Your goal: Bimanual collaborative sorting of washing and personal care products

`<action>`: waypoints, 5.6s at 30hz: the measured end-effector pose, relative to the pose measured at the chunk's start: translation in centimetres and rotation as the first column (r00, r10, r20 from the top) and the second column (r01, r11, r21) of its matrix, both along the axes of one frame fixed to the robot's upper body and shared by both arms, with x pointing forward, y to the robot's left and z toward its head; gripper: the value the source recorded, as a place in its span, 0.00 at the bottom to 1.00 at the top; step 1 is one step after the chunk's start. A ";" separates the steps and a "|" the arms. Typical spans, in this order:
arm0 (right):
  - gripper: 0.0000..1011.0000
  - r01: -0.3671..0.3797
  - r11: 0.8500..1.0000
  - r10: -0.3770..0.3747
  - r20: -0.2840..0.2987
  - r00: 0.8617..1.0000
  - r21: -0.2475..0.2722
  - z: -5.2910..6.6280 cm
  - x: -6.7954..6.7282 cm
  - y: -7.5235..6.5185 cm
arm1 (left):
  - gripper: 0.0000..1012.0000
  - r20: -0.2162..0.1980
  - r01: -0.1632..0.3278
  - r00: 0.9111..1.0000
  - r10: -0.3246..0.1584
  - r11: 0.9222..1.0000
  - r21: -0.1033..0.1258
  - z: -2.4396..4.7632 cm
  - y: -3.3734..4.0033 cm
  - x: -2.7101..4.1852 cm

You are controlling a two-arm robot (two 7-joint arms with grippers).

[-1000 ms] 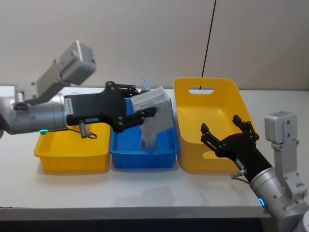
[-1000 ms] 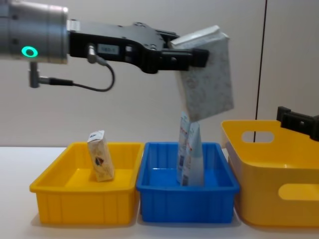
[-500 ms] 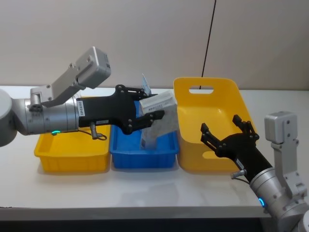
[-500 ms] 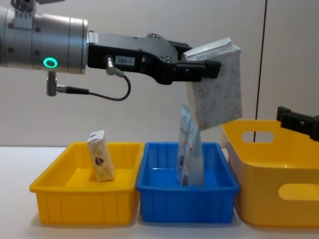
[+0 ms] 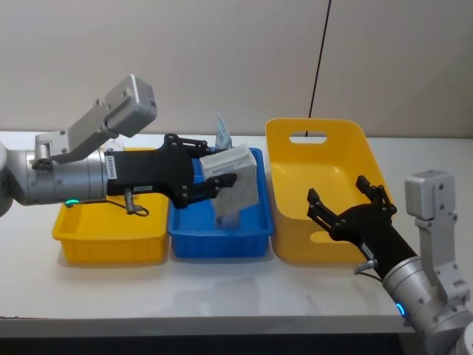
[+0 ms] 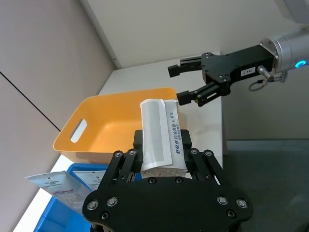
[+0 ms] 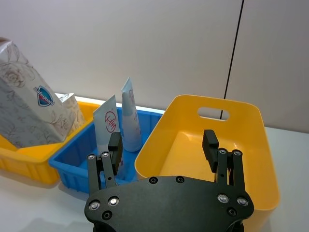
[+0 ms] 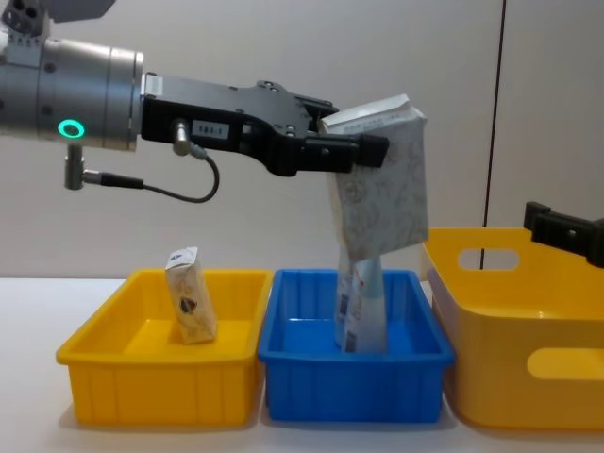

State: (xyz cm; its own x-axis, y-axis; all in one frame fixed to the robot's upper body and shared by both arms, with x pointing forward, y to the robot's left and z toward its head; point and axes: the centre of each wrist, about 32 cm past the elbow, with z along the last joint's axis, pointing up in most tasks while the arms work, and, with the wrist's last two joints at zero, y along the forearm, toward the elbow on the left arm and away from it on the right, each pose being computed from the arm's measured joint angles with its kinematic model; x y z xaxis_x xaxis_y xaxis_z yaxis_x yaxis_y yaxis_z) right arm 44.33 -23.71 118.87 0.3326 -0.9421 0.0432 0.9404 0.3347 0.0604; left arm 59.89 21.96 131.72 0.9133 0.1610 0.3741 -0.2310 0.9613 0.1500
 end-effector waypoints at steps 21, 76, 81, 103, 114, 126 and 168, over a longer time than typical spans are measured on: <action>0.99 0.000 1.000 0.000 0.000 1.000 0.000 0.0 0.0 0.0 | 0.38 -0.020 0.060 0.998 -0.059 0.998 0.033 0.40 1.13 0.33; 0.99 -0.332 0.943 0.332 0.014 0.943 -0.007 1.7 5.6 -4.6 | 0.38 -0.021 0.111 0.994 -0.110 0.993 0.026 0.03 1.29 0.54; 0.99 -0.403 0.915 0.403 -0.008 0.915 -0.015 2.5 7.3 -5.9 | 0.38 -0.021 0.111 0.994 -0.111 0.993 0.026 0.02 1.29 0.54; 0.99 -0.621 0.784 0.614 -0.133 0.778 -0.015 4.8 12.2 -7.9 | 0.38 -0.021 0.111 0.994 -0.110 0.993 0.026 0.02 1.29 0.54; 0.99 -0.690 0.724 0.683 -0.130 0.719 -0.014 6.1 12.5 -8.1 | 0.38 -0.021 0.111 0.994 -0.110 0.993 0.026 0.02 1.29 0.54; 0.99 -0.742 0.670 0.734 -0.135 0.666 -0.021 6.9 12.3 -8.8 | 0.38 -0.021 0.111 0.994 -0.110 0.993 0.027 0.02 1.29 0.54; 0.99 -0.849 0.473 0.861 -0.081 0.502 -0.237 6.4 15.8 -5.9 | 0.38 -0.021 0.111 0.994 -0.110 0.993 0.026 0.02 1.29 0.54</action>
